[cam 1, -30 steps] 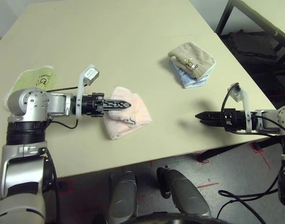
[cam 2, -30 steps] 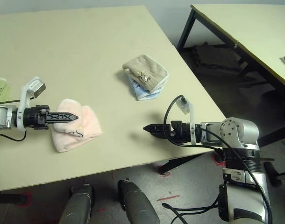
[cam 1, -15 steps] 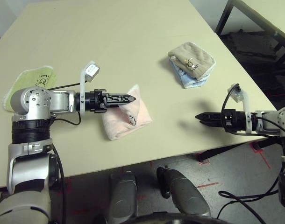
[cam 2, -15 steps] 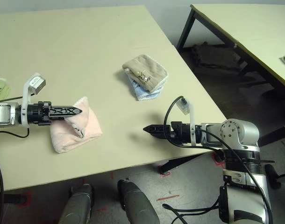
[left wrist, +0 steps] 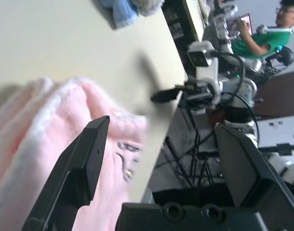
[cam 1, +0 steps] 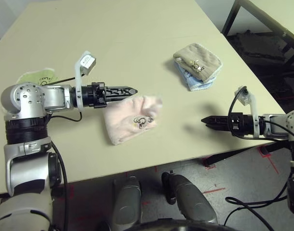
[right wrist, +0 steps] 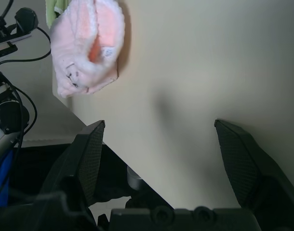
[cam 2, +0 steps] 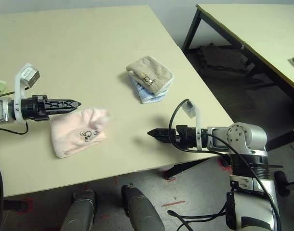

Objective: Fold the towel and set it aside.

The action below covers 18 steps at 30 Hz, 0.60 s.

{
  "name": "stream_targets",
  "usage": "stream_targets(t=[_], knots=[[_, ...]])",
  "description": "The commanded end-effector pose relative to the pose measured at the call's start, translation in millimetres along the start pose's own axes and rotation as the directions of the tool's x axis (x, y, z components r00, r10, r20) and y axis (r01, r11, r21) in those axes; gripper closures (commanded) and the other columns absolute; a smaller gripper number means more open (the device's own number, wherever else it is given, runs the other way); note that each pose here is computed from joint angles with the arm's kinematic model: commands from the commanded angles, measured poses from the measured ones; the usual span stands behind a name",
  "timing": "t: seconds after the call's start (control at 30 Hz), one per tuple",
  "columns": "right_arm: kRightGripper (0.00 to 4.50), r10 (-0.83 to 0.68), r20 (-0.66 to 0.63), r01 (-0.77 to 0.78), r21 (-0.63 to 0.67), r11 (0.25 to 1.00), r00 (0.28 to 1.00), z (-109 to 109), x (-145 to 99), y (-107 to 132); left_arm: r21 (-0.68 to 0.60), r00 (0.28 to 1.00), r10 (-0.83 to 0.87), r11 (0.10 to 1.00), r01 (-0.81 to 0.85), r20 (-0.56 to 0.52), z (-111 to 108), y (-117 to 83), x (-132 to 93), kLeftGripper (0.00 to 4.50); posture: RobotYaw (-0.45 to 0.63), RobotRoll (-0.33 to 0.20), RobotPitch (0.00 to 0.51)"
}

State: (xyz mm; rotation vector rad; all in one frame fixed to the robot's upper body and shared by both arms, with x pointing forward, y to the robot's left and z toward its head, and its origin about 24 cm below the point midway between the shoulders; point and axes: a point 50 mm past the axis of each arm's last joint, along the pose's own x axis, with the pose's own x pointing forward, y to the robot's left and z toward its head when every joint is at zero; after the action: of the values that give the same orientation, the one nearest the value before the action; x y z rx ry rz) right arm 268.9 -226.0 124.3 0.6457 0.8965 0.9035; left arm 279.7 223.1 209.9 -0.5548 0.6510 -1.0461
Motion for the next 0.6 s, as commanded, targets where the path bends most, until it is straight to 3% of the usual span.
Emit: stream_targets(t=[0.03,0.17,0.23,0.33,0.47,0.6], knots=[[0.0,-0.016,0.019,0.018,-0.07,0.997,1.0,1,-1,-1,0.128,1.0,0.019,0.992,-0.02,0.012,-6,-3,-11,0.03,-0.13,0.0,0.21],[0.0,0.003,0.044,0.011,-0.313,0.95,0.999,5,3,9,0.324,0.999,0.02,0.945,-0.033,0.043,-10,-4,-25,0.03,-0.13,0.0,0.211],[0.0,0.028,0.021,-0.014,-0.502,0.865,0.999,7,14,22,0.448,0.999,0.034,0.893,-0.042,0.025,-16,-3,-28,0.03,-0.12,0.0,0.21],[0.45,0.132,-0.023,-0.109,-0.709,0.697,0.991,11,37,49,0.601,0.999,0.03,0.799,-0.016,-0.014,-23,-2,-28,0.65,-0.11,0.0,0.208],[1.95,0.32,-0.068,-0.243,-0.803,0.545,0.945,19,72,85,0.743,0.996,-0.088,0.666,0.056,0.004,-30,-7,-18,2.03,-0.11,0.0,0.206],[3.43,0.466,-0.108,-0.359,-0.793,0.492,0.878,23,98,106,0.817,0.991,-0.132,0.568,0.096,-0.025,-46,-7,-6,3.46,-0.09,0.0,0.206]])
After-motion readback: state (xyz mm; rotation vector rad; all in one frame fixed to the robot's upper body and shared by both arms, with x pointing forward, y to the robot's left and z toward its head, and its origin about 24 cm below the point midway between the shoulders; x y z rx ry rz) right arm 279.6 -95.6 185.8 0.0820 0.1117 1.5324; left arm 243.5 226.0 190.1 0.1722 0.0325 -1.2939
